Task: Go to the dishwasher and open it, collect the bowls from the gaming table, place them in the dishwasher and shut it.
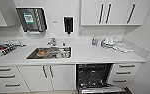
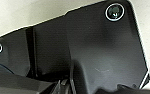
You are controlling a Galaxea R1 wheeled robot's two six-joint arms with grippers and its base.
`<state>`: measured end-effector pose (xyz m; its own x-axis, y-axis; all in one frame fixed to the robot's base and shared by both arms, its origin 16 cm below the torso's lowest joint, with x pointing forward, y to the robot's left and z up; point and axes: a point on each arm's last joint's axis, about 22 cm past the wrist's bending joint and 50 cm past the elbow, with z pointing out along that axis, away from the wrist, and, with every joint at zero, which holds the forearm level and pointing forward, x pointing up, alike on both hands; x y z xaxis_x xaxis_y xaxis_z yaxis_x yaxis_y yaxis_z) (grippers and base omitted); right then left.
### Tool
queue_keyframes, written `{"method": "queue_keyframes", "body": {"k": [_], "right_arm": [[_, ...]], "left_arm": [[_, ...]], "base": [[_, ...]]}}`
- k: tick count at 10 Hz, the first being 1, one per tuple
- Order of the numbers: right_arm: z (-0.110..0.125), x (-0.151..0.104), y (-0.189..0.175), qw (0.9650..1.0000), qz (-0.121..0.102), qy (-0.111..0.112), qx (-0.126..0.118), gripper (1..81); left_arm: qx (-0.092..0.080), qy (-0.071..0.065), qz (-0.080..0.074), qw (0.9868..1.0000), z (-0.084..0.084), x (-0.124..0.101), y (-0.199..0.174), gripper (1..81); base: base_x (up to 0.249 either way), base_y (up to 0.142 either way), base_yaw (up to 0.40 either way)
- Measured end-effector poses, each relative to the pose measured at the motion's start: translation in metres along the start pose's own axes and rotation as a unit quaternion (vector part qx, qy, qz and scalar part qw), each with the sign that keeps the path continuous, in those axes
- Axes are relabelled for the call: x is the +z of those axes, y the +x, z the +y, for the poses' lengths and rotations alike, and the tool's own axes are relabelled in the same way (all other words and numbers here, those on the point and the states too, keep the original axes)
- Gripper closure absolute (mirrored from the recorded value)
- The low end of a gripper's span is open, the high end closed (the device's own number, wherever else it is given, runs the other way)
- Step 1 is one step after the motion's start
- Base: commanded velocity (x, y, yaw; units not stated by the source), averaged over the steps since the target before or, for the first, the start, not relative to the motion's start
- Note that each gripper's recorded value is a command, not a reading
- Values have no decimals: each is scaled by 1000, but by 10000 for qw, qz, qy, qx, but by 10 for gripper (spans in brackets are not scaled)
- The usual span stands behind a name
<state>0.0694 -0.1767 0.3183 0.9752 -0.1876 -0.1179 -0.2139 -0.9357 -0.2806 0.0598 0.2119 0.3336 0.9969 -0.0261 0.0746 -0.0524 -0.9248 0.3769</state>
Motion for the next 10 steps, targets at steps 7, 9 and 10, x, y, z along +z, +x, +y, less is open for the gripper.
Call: {"method": "queue_keyframes", "body": {"k": [7,9,10], "right_arm": [[-11,-38,9,9988,455,72,-176,10],[-14,-48,4,9983,536,91,-223,10],[-14,-52,-1,9983,538,91,-227,10]], "left_arm": [[200,96,427,9988,13,-31,15,10],[238,103,521,9983,17,-41,12,10],[240,101,520,9983,19,-45,8,10]], "base": [[0,0,0],[0,0,0],[0,0,0]]}}
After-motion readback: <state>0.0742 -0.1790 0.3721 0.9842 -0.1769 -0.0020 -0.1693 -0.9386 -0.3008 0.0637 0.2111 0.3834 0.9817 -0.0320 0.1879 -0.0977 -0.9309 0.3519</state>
